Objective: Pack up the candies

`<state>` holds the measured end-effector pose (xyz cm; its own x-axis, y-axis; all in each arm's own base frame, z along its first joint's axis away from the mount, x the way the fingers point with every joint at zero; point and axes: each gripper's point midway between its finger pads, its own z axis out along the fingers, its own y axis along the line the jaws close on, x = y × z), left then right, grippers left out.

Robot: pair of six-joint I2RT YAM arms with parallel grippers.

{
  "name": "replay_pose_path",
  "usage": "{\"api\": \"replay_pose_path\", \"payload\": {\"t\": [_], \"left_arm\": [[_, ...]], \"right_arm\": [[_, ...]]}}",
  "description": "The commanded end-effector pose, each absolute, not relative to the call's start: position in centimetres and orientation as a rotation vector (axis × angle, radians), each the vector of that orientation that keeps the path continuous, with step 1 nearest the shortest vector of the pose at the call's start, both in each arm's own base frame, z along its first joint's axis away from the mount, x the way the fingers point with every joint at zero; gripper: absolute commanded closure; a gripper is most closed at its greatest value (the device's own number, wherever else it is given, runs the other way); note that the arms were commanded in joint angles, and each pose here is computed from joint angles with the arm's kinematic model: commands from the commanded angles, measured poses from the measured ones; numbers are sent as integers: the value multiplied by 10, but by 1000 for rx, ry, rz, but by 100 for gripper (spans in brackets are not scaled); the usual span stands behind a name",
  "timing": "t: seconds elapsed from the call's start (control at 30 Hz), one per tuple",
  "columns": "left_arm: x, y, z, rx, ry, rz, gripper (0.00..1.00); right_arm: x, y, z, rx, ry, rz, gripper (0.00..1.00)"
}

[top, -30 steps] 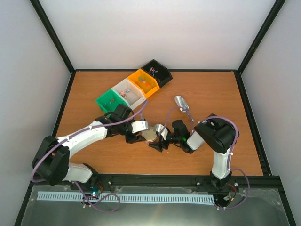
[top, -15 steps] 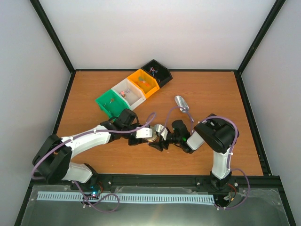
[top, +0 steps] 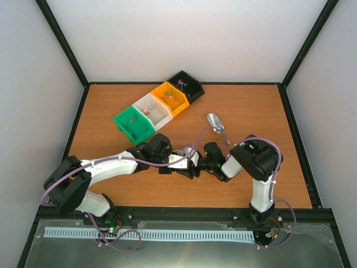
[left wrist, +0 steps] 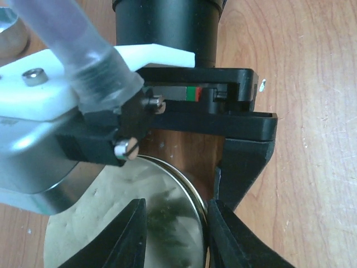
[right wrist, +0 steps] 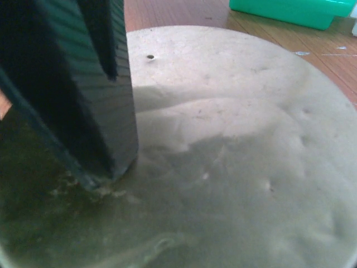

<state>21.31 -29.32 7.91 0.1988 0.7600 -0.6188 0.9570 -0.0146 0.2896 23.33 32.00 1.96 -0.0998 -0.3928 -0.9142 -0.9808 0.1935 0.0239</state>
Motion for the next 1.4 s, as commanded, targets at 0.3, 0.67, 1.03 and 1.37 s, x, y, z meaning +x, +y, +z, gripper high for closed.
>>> {"api": "replay_pose_path", "payload": {"t": [0.3,0.67,1.03,1.37], "left_arm": [[218,-255,54,1860,1645,-155,72],[230,-231,50,1821,1699,-118,73],[242,-201,55,1739,1771,-114,74],[211,-232,87,1774,1796,-347,58]], "right_arm": [[218,322,13,-1370,1626,951,51],[217,323,10,-1383,1639,958,61],[215,323,10,-1393,1633,958,65],[219,323,11,-1375,1640,945,49]]}}
